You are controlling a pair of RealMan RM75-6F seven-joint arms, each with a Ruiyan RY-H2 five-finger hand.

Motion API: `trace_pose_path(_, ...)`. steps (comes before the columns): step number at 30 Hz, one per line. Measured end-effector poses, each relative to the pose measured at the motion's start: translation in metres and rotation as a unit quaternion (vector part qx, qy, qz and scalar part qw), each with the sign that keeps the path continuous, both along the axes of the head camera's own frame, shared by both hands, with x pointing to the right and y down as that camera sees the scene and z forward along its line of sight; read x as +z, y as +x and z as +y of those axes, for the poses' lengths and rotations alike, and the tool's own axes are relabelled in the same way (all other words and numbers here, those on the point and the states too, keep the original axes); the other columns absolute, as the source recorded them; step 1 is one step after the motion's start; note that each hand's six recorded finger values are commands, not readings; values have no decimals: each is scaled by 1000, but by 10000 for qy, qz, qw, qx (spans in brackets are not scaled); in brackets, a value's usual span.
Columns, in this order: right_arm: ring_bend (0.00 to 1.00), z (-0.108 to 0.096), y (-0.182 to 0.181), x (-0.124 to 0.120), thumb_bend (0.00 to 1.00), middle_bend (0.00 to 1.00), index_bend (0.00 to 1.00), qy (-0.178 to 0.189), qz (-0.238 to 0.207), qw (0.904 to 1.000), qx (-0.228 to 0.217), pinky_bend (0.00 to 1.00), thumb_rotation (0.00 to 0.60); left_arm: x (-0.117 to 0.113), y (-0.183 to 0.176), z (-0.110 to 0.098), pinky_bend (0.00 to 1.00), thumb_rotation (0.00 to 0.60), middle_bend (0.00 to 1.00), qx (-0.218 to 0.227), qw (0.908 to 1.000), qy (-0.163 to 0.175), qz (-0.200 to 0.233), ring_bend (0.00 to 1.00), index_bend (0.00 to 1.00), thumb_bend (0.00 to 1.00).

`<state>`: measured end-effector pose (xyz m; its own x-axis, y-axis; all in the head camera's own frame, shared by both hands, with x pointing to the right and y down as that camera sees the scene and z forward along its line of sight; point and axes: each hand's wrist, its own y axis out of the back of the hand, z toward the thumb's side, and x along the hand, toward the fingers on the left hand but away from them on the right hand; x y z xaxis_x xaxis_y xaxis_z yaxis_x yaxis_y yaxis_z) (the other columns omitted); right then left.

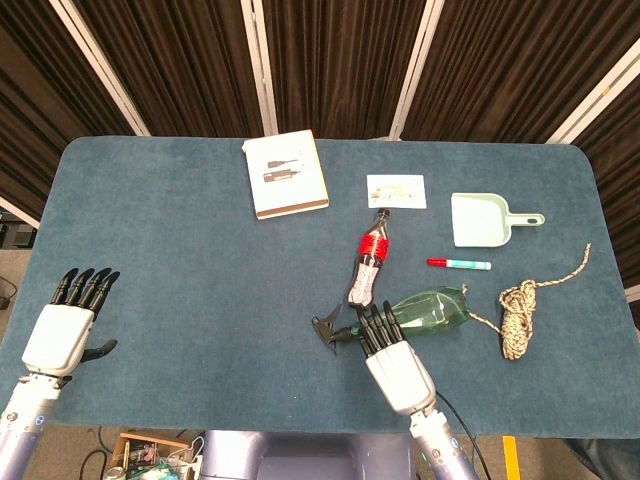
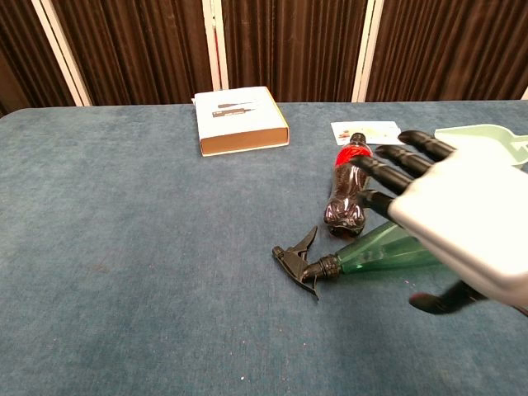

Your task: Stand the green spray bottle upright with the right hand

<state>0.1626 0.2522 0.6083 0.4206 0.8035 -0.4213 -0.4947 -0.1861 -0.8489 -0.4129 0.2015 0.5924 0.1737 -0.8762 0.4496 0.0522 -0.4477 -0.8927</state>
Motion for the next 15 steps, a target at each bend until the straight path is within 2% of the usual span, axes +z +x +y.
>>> trace_pose_path(7,0,-15,-6,28,181,0,218,-187,181,9995,-174,0,600,7,-5,-1,0,600,61,-118,9998,-145,-115,41,59,46)
trace_pose_path(15,0,-26,-5,47,181,0,233,-348,133,9991,-202,0,600,13,-9,-5,0,600,59,-258,9990,-273,-236,41,49,45)
